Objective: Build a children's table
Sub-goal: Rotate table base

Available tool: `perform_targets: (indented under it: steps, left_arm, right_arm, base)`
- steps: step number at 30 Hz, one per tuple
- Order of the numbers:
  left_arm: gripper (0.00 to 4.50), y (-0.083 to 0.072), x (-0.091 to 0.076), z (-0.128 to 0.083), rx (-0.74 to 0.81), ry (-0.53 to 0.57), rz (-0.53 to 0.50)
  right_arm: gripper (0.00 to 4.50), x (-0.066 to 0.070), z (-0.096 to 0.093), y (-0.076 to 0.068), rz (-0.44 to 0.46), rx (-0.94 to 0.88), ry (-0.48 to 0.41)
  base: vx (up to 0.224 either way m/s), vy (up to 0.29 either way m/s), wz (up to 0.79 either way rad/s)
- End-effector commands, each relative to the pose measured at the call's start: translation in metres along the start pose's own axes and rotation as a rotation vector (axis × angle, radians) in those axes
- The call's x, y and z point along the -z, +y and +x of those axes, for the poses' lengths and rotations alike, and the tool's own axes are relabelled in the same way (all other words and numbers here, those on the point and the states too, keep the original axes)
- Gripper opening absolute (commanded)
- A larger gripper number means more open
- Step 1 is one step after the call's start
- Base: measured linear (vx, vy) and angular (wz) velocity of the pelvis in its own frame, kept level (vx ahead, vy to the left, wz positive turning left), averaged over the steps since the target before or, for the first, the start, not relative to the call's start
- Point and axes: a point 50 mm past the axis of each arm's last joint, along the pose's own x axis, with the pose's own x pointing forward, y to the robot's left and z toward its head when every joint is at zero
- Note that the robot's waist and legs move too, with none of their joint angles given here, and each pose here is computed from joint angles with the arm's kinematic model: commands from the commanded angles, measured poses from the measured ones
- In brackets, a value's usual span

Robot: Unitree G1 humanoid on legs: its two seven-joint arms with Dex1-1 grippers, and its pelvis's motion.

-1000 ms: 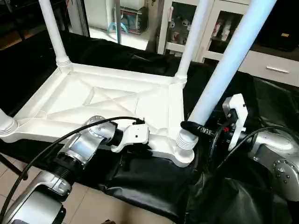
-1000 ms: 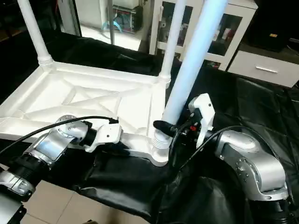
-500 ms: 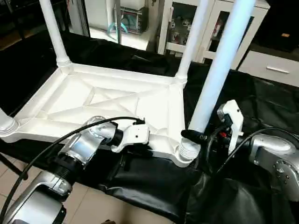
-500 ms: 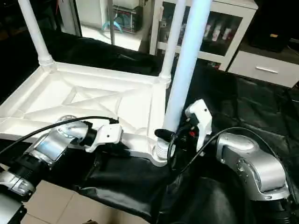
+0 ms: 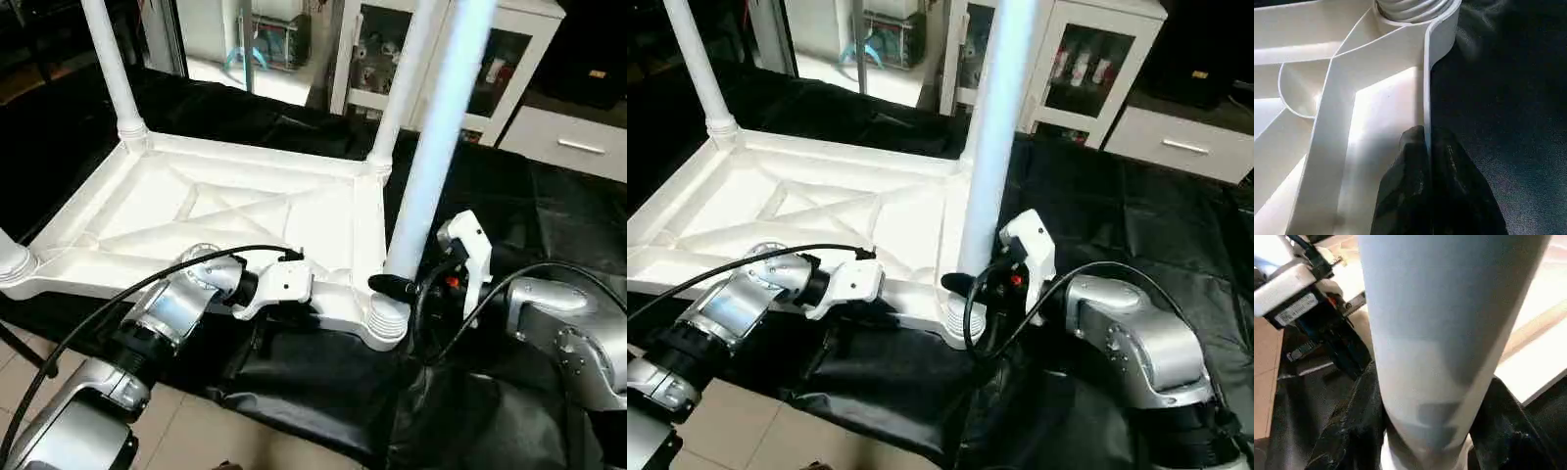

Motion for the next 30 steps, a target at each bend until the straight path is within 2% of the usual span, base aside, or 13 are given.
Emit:
perform_targets:
  steps: [1, 7, 12, 14, 19, 27, 30]
  left_arm:
    - [0.00, -0.006, 0.003, 0.007, 0.025, 0.009, -0.001]
    - [0.00, -0.006, 0.003, 0.006, 0.023, 0.009, -0.001]
    - [0.00, -0.005, 0.003, 0.006, 0.019, 0.008, -0.001]
    - [0.00, -0.004, 0.002, 0.006, 0.015, 0.008, 0.000]
    - [0.00, -0.004, 0.003, 0.005, 0.010, 0.008, 0.000]
    - [0.00, -0.002, 0.003, 0.005, 0.003, 0.008, 0.001]
    - [0.00, -0.002, 0.003, 0.005, -0.001, 0.008, 0.002]
  right_arm:
    - [1.86, -0.001, 0.002, -0.003, -0.020, 0.015, 0.007]
    - [1.86, 0.002, 0.003, -0.006, -0.009, 0.024, 0.022]
    - [1.86, 0.004, 0.004, -0.008, 0.020, 0.049, -0.006]
    - [1.86, 0.009, 0.000, -0.014, 0.067, 0.085, -0.062]
    - [1.86, 0.018, -0.006, -0.016, 0.109, 0.126, -0.125]
    - [1.86, 0.045, -0.011, -0.003, 0.162, 0.138, -0.172]
    - [1.86, 0.050, -0.012, 0.000, 0.159, 0.153, -0.188]
  base:
    - [0.000, 0.000, 0.00]
    - [0.000, 0.000, 0.00]
    - [0.000, 0.000, 0.00]
    - [0.000, 0.000, 0.00]
    - [0.000, 0.000, 0.00]
    - [0.000, 0.000, 0.00]
    - [0.000, 0.000, 0.00]
